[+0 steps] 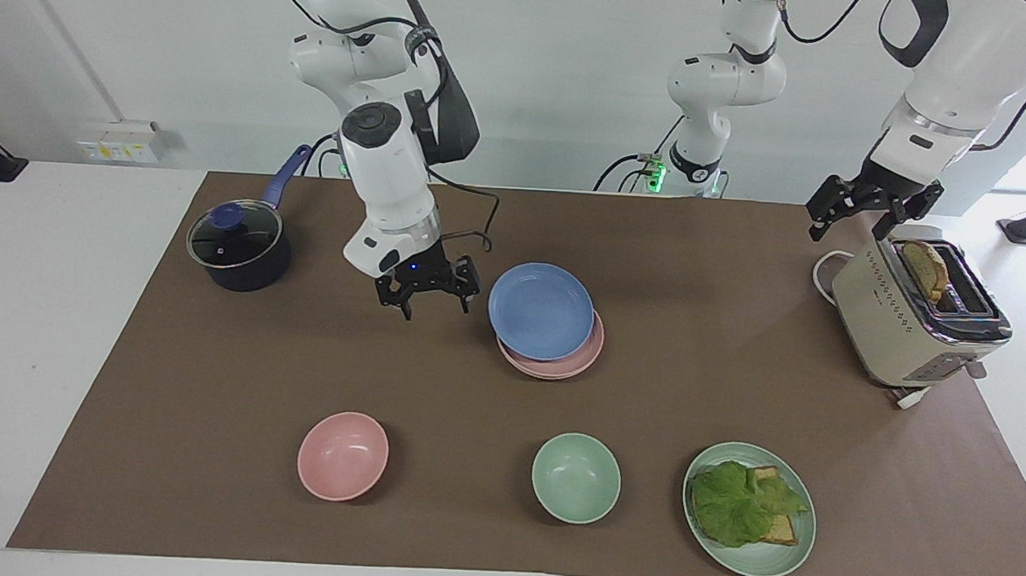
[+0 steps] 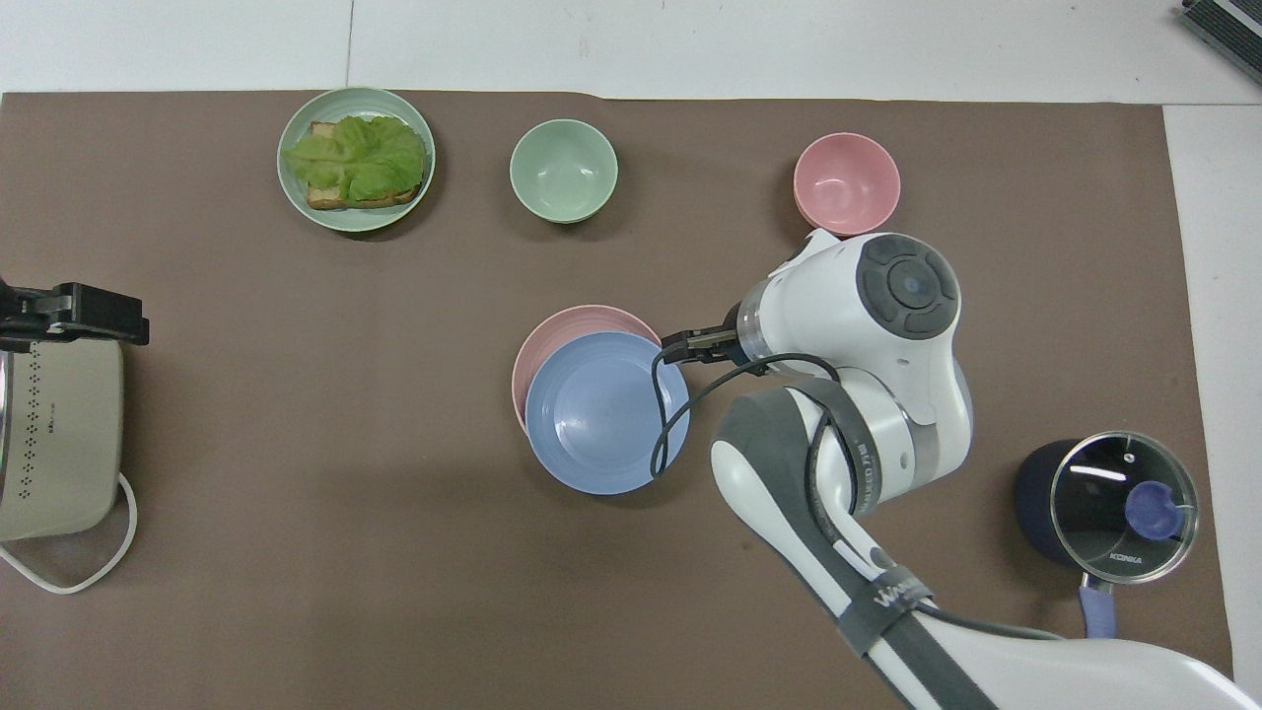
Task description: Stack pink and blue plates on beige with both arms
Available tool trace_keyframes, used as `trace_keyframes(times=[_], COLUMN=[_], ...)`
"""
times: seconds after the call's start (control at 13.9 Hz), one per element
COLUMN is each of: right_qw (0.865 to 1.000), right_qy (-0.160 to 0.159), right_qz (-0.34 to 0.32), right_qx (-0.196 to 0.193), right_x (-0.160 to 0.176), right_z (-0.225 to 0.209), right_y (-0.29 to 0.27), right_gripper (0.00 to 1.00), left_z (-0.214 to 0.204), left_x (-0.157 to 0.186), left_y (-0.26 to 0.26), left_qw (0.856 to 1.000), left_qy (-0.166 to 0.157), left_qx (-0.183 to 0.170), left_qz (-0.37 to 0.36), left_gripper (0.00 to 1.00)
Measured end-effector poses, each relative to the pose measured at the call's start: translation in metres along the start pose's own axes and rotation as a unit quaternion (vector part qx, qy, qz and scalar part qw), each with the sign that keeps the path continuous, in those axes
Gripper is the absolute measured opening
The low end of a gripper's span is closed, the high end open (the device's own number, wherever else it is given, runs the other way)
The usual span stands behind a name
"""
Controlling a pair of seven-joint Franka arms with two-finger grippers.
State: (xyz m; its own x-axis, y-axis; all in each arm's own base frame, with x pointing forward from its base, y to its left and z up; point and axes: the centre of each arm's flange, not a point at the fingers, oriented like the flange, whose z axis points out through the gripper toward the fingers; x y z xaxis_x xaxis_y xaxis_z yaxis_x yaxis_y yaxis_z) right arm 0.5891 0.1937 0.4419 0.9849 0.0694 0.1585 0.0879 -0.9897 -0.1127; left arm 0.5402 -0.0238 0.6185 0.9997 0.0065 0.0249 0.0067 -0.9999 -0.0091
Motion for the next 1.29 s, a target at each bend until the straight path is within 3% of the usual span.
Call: trace_keyframes(times=[0.43, 0.79, 1.29], right_qw=[0.998, 0.994, 0.984], right_qy=[-0.021, -0.023, -0.018], right_qz=[0.055, 0.103, 0.174], right_qx=[-0.02, -0.029, -0.045], right_x=[0.006, -0.02, -0.053], right_z=[-0.071, -0.153, -0.245], right_y=[0.073, 0.126, 0.135], right_gripper=[1.0, 1.0, 1.0], left_z=[0.0, 0.0, 0.0], left_x=[0.0, 0.0, 0.0], left_y=[0.0, 0.0, 0.0], left_qw=[1.0, 1.0, 1.0], left_qy=[0.0, 0.0, 0.0], left_qx=[0.0, 0.0, 0.0], left_qz=[0.0, 0.0, 0.0], left_gripper=[1.0, 1.0, 1.0])
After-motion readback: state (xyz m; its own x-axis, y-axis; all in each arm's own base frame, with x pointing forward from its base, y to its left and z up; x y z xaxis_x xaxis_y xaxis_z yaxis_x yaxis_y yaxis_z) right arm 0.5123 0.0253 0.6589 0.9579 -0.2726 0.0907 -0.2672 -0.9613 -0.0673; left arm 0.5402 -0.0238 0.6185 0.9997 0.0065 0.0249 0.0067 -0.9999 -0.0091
